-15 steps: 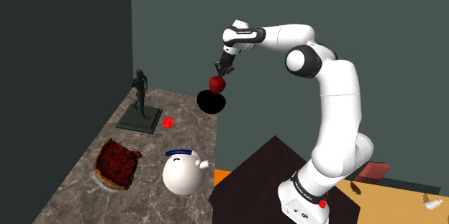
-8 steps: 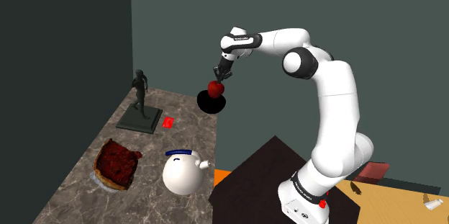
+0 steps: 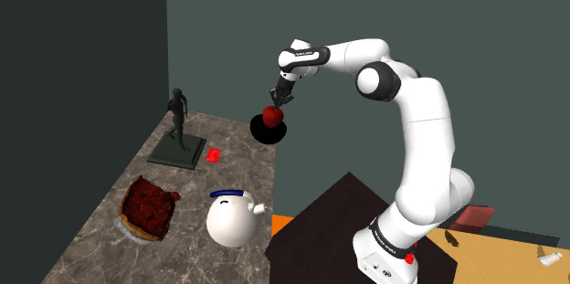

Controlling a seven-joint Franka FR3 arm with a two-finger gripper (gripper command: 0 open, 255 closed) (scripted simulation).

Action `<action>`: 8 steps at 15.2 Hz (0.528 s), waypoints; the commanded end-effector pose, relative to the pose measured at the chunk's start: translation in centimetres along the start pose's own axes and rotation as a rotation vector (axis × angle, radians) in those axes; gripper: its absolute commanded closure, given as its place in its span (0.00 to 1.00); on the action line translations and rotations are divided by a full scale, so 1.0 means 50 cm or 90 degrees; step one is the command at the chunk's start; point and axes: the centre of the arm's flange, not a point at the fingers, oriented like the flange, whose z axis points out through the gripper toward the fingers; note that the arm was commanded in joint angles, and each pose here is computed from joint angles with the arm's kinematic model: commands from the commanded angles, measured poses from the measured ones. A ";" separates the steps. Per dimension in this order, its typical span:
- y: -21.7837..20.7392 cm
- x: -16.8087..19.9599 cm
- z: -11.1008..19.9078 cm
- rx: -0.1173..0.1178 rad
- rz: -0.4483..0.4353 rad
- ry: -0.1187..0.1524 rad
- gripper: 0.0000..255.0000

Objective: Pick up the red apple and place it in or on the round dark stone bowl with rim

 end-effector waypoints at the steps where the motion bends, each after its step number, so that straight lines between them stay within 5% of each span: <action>1: 0.000 0.000 0.000 0.000 0.000 0.000 1.00; 3: 0.000 0.000 0.000 0.000 0.000 0.000 1.00; 4: 0.000 0.000 0.000 0.000 0.000 0.000 0.00; 8: 0.000 0.000 0.000 0.000 0.000 0.000 0.00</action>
